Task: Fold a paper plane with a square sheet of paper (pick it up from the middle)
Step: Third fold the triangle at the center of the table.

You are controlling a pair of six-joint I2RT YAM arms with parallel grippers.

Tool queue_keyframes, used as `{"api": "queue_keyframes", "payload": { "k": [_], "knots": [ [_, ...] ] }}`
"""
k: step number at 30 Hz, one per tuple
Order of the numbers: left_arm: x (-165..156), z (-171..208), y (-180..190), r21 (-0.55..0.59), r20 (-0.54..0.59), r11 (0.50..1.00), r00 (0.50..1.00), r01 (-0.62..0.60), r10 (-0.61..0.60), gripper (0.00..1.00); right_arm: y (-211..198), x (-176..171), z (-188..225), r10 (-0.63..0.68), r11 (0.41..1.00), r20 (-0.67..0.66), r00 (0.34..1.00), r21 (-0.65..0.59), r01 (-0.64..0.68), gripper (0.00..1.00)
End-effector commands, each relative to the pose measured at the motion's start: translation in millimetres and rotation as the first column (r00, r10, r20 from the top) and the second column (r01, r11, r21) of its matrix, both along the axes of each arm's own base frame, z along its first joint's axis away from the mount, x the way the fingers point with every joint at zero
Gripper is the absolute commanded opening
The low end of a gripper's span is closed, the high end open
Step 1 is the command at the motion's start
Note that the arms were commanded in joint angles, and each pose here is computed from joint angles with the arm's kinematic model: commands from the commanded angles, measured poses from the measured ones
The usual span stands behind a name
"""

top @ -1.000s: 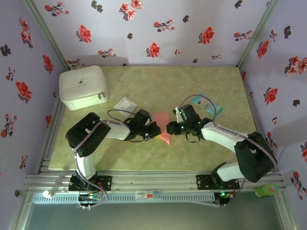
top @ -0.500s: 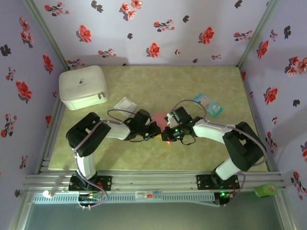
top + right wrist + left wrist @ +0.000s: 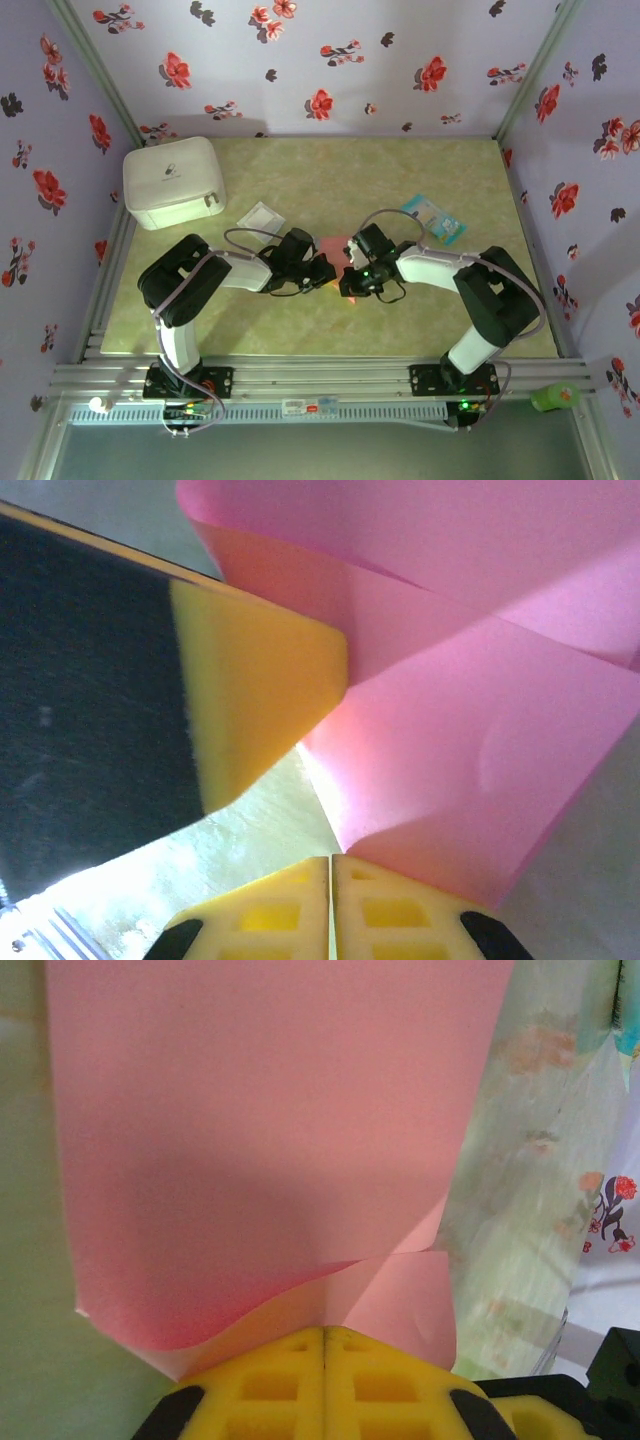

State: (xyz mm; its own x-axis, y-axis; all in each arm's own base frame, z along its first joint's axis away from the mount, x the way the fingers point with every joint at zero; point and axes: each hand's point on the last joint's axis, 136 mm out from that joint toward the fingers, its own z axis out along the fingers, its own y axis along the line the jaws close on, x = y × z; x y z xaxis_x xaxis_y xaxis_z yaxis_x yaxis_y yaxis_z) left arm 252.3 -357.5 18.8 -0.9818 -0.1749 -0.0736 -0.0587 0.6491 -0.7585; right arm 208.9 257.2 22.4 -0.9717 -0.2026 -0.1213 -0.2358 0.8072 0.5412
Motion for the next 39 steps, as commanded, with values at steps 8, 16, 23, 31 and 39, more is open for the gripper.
{"api": "queue_keyframes", "payload": {
  "k": [8,16,23,31,39],
  "knots": [
    [-10,-29,13,0.094,-0.044,0.996,0.999,0.009,-0.005,0.0,-13,-11,-16,0.002,0.998,-0.016,1.0,-0.06,-0.003,0.1],
    [-10,-30,16,0.098,-0.048,0.995,0.999,0.002,0.002,0.0,-16,-21,-15,-0.011,1.0,-0.041,0.999,-0.027,0.01,0.11],
    [-10,-34,19,0.11,-0.058,0.994,0.998,-0.007,0.014,0.0,-20,-31,-11,-0.016,1.0,-0.067,0.998,0.008,0.017,0.12],
    [-10,-35,21,0.116,-0.061,0.993,0.998,-0.008,0.015,0.0,-34,-45,-10,-0.03,0.999,-0.084,0.996,0.009,0.031,0.1],
    [-8,-30,18,0.104,-0.048,0.995,0.999,-0.002,0.007,0.0,-2,-13,55,-0.145,0.96,-0.047,0.988,0.234,0.152,0.09]
  ]
}}
